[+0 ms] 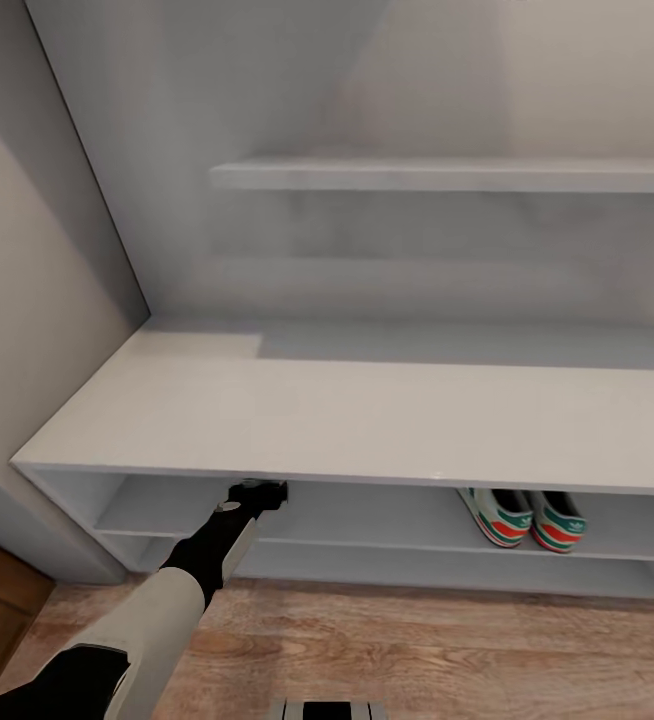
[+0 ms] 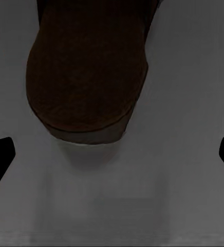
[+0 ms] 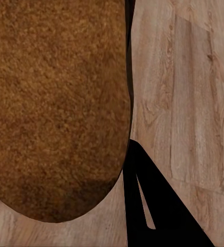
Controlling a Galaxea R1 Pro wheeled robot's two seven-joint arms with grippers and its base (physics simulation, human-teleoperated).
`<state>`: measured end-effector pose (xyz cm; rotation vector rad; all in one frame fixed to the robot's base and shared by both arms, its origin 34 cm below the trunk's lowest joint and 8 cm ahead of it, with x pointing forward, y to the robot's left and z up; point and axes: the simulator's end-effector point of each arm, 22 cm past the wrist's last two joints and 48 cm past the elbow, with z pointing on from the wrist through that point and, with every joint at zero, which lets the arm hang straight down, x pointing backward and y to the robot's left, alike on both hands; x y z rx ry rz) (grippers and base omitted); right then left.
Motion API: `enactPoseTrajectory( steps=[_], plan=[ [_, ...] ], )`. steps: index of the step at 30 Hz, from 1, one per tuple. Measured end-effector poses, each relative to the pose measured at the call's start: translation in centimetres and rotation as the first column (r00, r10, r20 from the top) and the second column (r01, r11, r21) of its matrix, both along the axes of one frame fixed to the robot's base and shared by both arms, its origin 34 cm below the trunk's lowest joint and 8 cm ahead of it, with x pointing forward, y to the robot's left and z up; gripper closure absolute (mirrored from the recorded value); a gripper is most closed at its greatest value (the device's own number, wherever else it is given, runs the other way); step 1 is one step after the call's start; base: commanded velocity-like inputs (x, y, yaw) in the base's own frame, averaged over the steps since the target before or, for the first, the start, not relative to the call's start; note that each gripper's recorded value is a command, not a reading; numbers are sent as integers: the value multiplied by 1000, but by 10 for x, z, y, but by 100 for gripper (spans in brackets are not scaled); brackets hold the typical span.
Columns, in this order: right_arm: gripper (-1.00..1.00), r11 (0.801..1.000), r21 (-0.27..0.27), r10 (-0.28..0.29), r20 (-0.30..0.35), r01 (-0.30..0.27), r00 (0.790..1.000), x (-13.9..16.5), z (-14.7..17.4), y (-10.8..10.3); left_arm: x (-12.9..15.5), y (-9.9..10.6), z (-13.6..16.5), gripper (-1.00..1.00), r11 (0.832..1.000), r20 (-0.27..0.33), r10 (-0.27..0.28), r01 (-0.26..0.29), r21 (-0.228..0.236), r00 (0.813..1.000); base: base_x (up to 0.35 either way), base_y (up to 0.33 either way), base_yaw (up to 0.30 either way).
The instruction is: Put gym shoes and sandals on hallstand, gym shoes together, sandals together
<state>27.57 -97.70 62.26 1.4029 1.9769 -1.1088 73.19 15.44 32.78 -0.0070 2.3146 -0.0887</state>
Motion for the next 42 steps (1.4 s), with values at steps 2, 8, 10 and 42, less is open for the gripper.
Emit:
enactPoseTrajectory(
  steps=[2,8,10,42],
  plan=[
    [100,1000,0,0,1,0,1000,0,0,0,0,0,0,-100,1000,0,0,0,0,1000,-317,0,0],
    [100,1000,0,0,1,0,1000,0,0,0,0,0,0,-100,1000,1,-1,1,0,1000,-333,0,0],
    [100,1000,0,0,1,0,1000,0,0,0,0,0,0,-100,1000,1,-1,1,0,1000,-337,0,0],
    [100,999,25,20,8,-20,1000,14,-21,9,-6,12,-9,-100,1000,115,31,-31,-2,993,-269,0,0]
  ],
)
